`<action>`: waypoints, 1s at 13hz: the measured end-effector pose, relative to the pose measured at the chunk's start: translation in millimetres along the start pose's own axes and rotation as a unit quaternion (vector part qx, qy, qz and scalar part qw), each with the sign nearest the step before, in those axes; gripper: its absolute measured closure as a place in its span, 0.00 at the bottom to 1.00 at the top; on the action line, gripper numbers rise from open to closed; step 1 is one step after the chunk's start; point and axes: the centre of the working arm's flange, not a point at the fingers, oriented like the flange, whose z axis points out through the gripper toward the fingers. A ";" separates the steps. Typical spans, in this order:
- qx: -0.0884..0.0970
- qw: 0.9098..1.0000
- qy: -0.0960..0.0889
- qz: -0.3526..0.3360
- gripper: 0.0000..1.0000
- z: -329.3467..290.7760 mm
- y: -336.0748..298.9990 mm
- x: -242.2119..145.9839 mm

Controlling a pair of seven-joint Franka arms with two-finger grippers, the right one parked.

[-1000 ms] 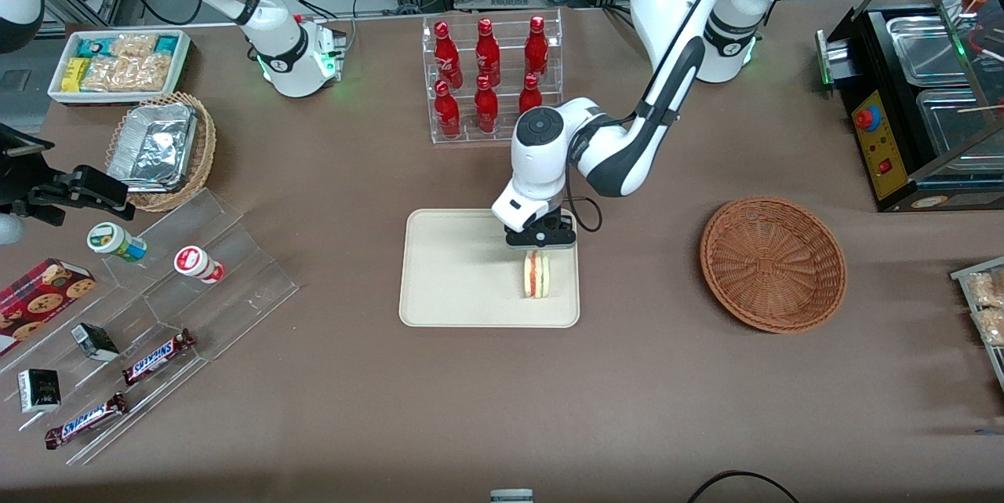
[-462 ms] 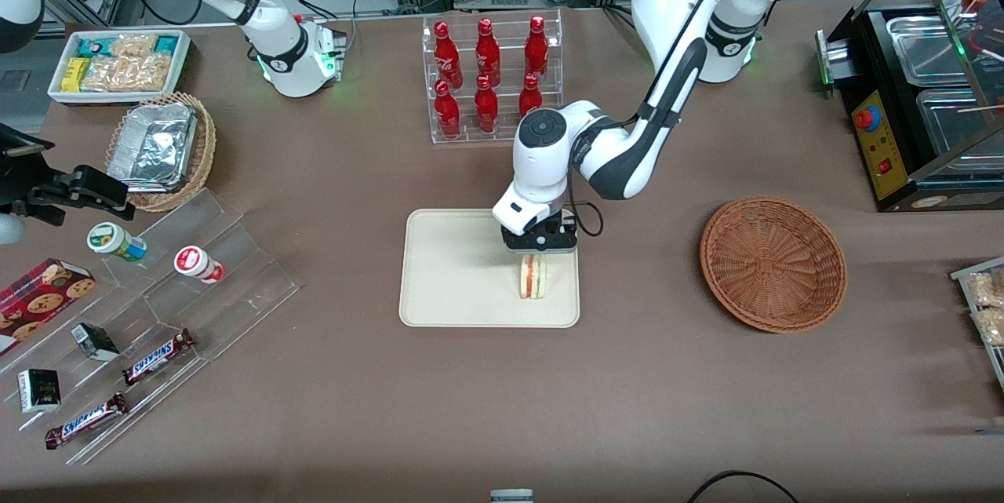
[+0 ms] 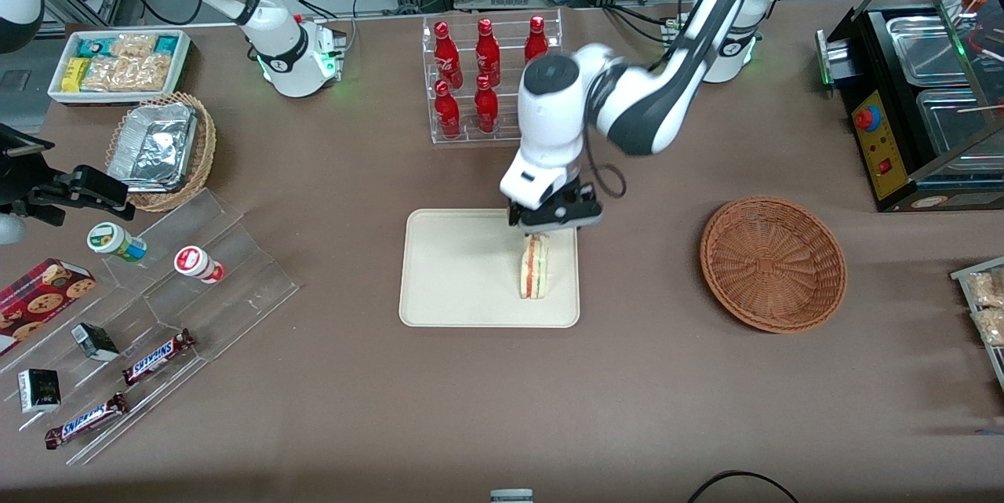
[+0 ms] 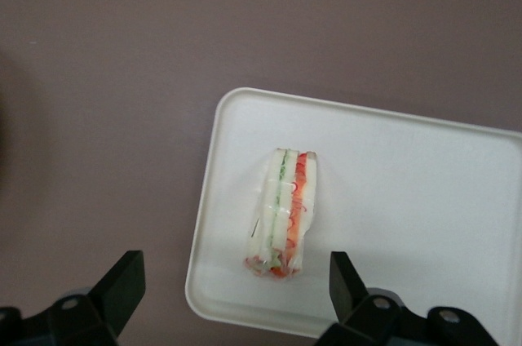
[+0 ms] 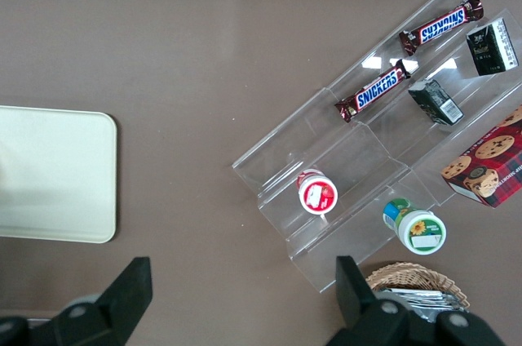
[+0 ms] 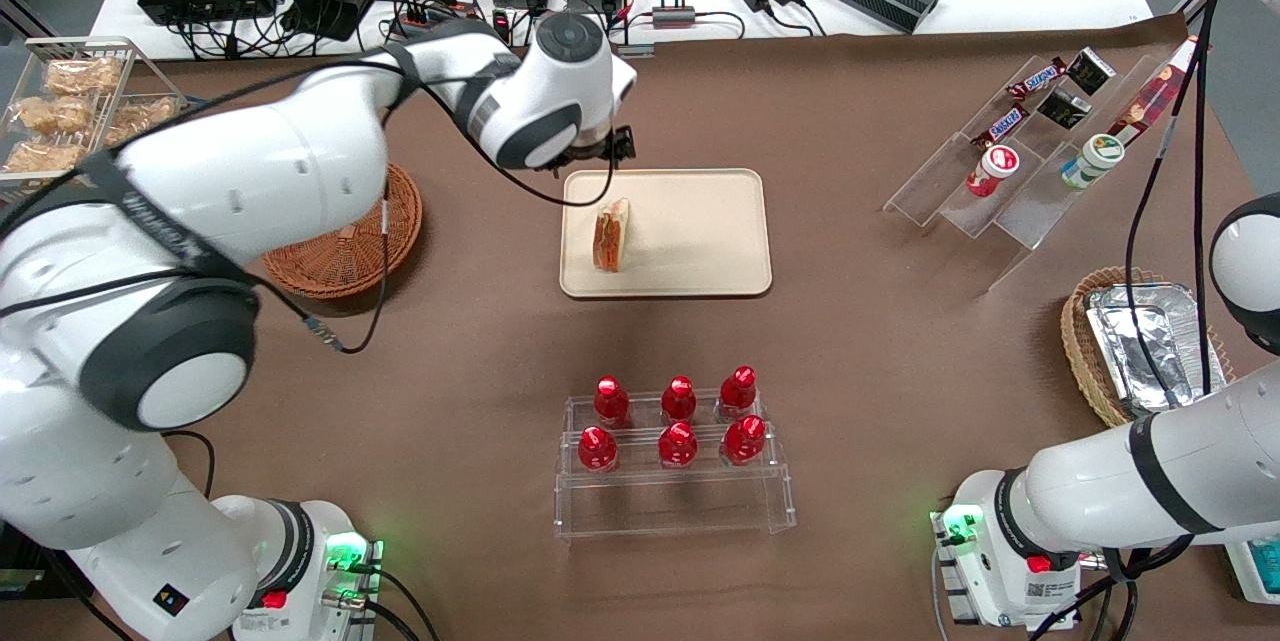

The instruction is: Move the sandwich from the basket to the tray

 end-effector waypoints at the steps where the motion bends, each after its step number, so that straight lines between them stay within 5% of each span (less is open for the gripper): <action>1: 0.006 1.000 0.001 -0.022 0.00 -24.3 -12.1 6.5; 8: 0.058 0.992 -0.007 -0.109 0.00 -118.7 -136.2 74.6; 13: 0.026 0.995 -0.074 -0.063 0.00 -186.6 -276.7 114.6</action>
